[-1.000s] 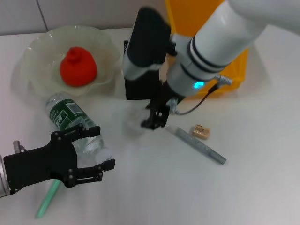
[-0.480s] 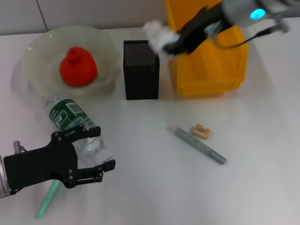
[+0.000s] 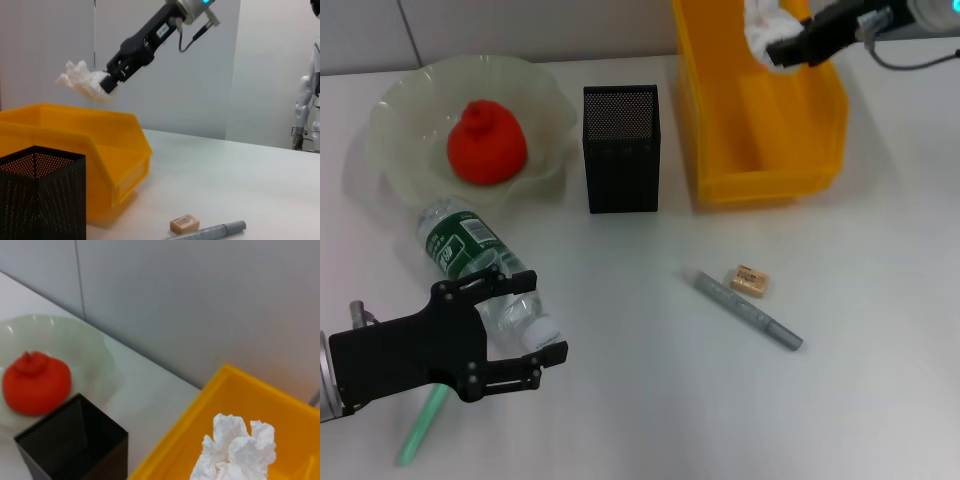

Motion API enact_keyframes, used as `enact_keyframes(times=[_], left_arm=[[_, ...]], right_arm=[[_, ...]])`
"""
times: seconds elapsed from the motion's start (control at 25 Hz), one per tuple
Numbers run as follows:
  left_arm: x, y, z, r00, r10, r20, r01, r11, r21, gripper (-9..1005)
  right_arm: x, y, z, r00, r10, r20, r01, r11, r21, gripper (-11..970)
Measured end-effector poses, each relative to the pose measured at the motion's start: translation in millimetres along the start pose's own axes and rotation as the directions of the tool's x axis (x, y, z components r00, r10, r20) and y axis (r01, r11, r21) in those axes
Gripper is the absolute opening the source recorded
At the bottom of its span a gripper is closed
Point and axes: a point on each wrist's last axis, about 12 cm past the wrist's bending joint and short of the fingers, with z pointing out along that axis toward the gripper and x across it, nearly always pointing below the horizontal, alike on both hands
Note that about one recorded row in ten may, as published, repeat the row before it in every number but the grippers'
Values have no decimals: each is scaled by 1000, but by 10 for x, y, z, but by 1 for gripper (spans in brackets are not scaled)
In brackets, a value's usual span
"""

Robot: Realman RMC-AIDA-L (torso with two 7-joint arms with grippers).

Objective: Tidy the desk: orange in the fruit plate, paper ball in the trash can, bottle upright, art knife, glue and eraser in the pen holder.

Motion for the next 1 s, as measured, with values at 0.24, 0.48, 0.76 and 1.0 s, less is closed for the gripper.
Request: enact_keyframes(times=[0.24, 0.48, 0.76, 1.0], left_arm=[[4, -5, 6, 1000, -3, 1, 3, 1000, 1, 867], [7, -8, 6, 1000, -5, 1, 5, 1000, 1, 867], [7, -9, 10, 1000, -4, 2, 4, 1000, 2, 867], [5, -6, 9, 1000, 1, 2, -1, 1000, 0, 867]], right_arm=[[69, -48, 143, 1000, 9, -23, -9, 1000, 27, 384], [139, -104, 235, 999, 21, -29, -19, 998, 62, 403], [152, -109, 248, 1000, 18, -25, -16, 997, 72, 542], [121, -100, 197, 1000, 14, 10, -15, 997, 76, 771]])
